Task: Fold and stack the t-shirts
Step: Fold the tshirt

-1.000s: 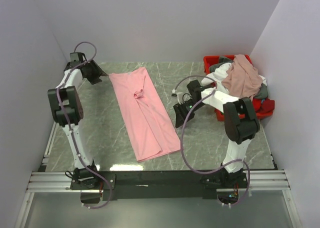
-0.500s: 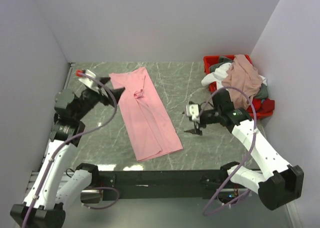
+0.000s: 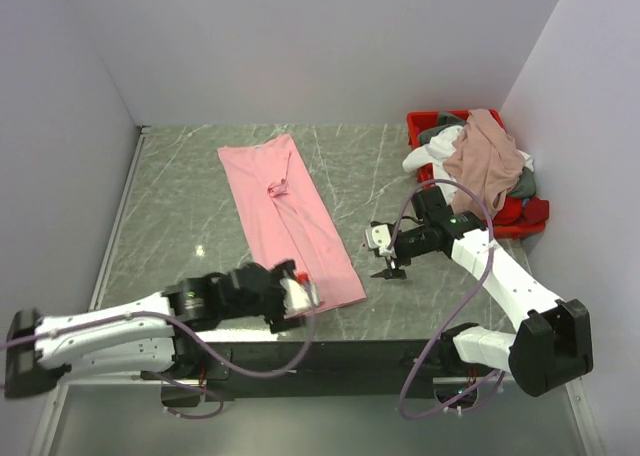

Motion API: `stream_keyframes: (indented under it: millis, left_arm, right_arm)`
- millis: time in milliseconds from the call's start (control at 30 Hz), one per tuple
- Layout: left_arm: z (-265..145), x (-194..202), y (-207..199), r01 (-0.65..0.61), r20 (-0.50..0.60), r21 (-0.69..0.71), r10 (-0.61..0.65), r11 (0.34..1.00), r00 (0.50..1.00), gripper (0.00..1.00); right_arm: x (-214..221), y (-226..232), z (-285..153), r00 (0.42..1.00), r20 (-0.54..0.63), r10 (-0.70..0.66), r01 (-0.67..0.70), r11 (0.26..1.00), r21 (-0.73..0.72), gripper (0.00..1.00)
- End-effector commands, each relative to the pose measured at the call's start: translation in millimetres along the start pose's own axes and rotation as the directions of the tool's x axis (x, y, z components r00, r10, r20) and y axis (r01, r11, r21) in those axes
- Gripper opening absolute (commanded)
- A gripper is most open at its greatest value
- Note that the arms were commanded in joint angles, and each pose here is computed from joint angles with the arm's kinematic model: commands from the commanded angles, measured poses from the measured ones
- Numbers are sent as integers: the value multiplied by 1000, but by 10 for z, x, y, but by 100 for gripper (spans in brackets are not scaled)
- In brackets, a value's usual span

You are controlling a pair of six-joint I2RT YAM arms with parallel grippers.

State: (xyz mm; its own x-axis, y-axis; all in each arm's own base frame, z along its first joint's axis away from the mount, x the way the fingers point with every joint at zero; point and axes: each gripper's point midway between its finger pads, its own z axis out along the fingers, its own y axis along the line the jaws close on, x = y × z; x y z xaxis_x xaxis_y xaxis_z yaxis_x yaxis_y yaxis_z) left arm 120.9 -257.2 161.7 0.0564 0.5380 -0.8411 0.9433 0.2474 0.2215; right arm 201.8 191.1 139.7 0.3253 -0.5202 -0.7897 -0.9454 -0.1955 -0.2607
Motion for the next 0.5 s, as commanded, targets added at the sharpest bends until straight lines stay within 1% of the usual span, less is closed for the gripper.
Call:
stream_keyframes:
  millis: [0, 33, 67, 133, 167, 200, 267, 300, 367, 433, 467]
  left_arm:
    - [119, 228, -4, -65, -167, -113, 45, 992, 985, 84]
    - [148, 248, -92, -86, -188, -98, 66, 991, 980, 82]
    - [213, 342, -156, -97, -236, -84, 75, 992, 969, 79]
    - [264, 465, -244, -124, -285, -73, 98, 990, 953, 69]
    - [308, 609, -246, -143, -336, -80, 109, 986, 935, 65]
    - [336, 675, -227, -152, -355, -96, 109, 984, 928, 59]
    - [418, 741, -211, -159, -361, -123, 105, 980, 927, 59]
    - [450, 753, -218, -159, -358, -123, 106, 980, 928, 60]
    - [512, 856, -249, -183, -384, -102, 131, 978, 914, 62]
    - [580, 903, -298, -181, -389, -79, 137, 980, 911, 62]
    - [611, 989, -328, -189, -411, -62, 148, 980, 900, 63]
  right_arm:
    - [81, 57, 27, 1000, -17, 5, -5, 1000, -14, 80]
    - [94, 99, 39, 1000, -16, -2, 1, 999, -33, 80]
    - [108, 152, 53, 1000, -12, -5, 5, 999, -54, 80]
    - [140, 232, 77, 1000, -10, -22, 21, 996, -87, 80]
    - [170, 262, 96, 1000, -18, -26, 24, 995, -98, 80]
    - [178, 277, 109, 1000, -22, -23, 20, 994, -103, 79]
    - [192, 277, 144, 999, -26, -24, 21, 995, -102, 78]
    - [194, 270, 159, 999, -28, -32, 29, 995, -99, 78]
    - [185, 283, 187, 999, -27, -36, 33, 994, -104, 78]
    - [196, 270, 199, 999, -39, -38, 34, 994, -100, 78]
    - [196, 272, 206, 998, -43, -37, 32, 994, -100, 77]
